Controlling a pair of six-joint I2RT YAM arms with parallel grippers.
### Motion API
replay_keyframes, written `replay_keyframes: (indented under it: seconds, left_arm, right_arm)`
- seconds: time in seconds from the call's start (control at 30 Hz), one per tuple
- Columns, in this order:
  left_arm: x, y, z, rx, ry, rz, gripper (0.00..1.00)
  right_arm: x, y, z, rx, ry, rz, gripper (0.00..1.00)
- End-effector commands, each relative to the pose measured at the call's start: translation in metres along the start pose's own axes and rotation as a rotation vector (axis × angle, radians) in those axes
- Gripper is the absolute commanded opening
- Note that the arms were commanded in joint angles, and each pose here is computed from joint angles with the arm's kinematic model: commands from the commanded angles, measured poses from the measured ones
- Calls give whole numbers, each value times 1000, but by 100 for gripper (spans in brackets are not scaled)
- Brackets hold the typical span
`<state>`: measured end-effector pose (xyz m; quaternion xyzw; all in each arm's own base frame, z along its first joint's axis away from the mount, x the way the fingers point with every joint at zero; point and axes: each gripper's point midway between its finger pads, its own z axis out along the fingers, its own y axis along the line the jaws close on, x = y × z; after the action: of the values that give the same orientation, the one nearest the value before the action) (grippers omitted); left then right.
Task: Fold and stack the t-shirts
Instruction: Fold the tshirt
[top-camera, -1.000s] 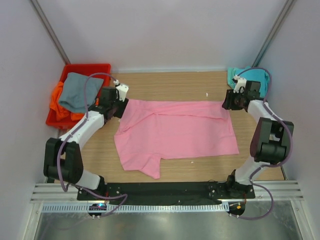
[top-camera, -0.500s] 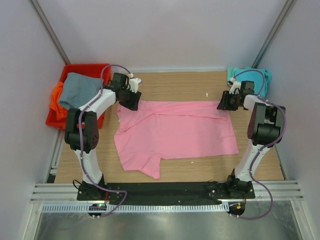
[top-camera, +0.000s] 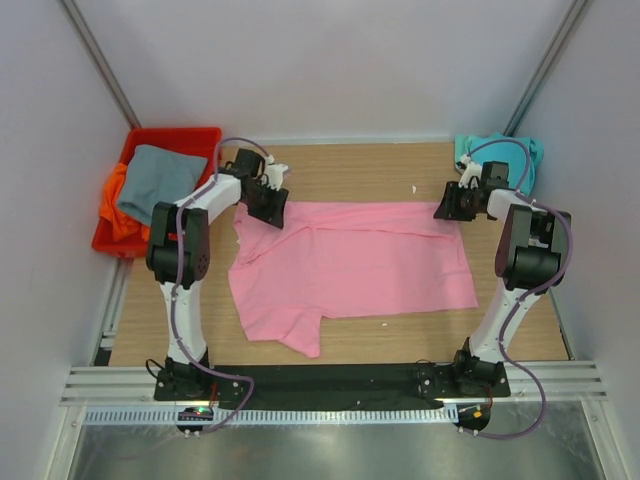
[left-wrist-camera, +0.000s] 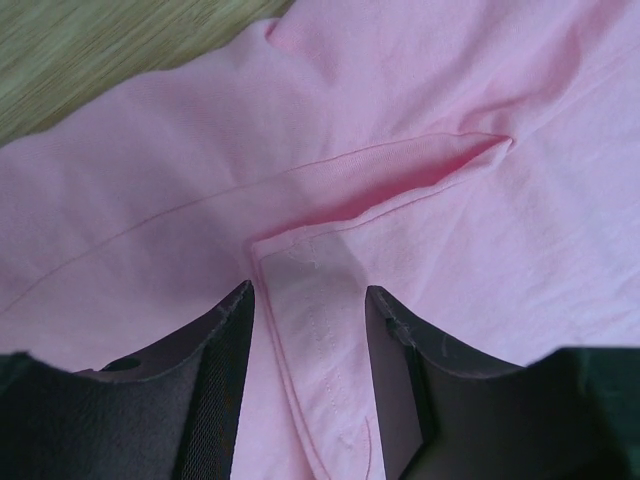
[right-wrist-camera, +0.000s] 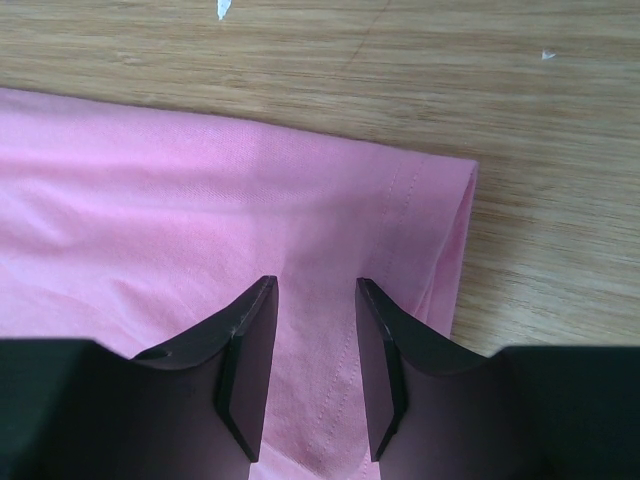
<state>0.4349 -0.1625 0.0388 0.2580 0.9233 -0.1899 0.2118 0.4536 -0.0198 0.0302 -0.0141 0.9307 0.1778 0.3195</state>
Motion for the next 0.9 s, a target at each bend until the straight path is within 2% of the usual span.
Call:
replay_keyframes:
  seconds: [0.0,0.17,0.27,0.5,0.63,0.77,0.87]
  left_arm:
    - [-15,-5,-5,36,-32,-17,49]
    - [-19,-1,-1,30,-35,-16,48]
    - [-20,0,3,38,-33,-23,43]
    - [-18,-11,-2,82,-40,-32,12]
    - [-10,-25,-18,104,-51,-27,0]
    - [-3,-52,-52,156,-94,10,0]
    - [18,-84,-74,241,-81,51,0]
  right_arm:
    - [-9,-2,1,-1,-21,-13,43]
    - [-6,-2,2,-2,-16,-12,43]
    - [-7,-2,2,0,-17,-13,43]
    - [-4,-3,2,4,-12,-10,42]
    - [-3,-4,2,6,-11,-10,43]
    - [-2,-7,2,9,-9,-5,42]
    - [-1,-8,2,11,-8,-1,42]
